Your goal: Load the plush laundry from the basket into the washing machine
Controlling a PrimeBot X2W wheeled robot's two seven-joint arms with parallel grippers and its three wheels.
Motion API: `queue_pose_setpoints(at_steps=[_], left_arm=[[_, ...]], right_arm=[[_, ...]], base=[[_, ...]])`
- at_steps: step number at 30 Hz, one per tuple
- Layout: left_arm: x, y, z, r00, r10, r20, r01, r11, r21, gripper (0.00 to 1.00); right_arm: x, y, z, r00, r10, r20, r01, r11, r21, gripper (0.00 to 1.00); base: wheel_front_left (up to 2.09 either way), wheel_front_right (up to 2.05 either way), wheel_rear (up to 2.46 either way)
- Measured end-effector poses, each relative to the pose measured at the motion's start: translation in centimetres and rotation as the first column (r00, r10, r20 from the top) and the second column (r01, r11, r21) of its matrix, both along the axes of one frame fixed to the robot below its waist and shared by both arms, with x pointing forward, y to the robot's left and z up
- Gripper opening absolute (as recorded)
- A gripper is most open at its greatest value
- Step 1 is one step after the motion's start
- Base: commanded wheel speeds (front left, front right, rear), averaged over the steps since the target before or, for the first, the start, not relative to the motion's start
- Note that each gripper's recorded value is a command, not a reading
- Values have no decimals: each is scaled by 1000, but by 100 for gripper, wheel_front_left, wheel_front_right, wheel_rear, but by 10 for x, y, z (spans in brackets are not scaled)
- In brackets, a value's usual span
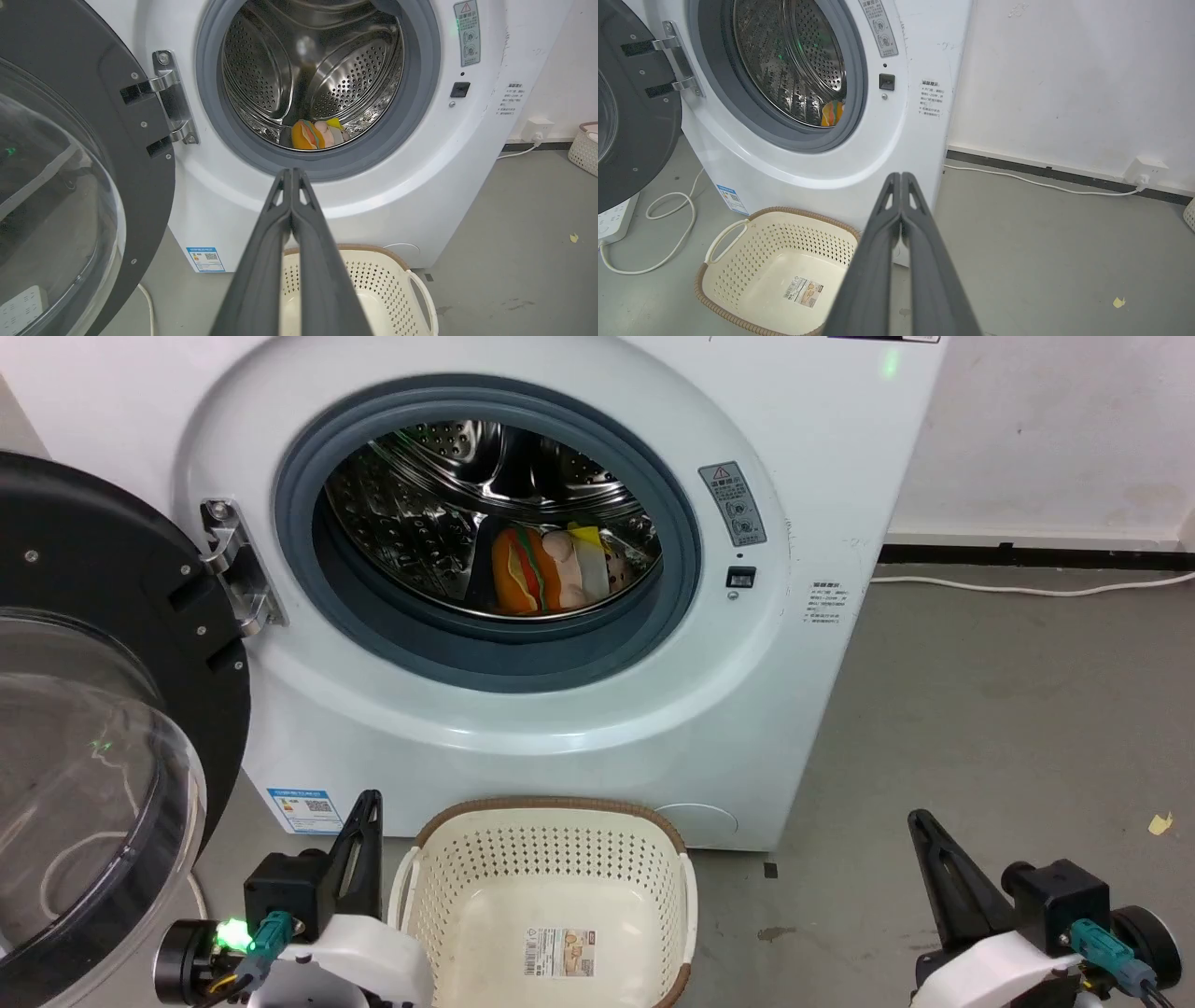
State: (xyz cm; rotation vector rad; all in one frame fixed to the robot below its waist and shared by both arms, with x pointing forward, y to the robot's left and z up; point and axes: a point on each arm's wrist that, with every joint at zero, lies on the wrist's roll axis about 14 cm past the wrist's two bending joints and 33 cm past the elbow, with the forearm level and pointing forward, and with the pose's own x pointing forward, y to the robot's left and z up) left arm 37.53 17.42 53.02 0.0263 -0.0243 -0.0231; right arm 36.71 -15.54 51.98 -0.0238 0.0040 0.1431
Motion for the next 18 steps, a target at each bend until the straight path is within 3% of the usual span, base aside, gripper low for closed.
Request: queue_pose_setpoints(at_steps=[18], left_arm=[[1, 2, 3, 1000, 23, -10, -22, 1000, 19, 0]], right_arm=[[1, -4, 1, 1000, -12, -14, 11, 1000, -18, 0]], base=[[0, 0, 0]])
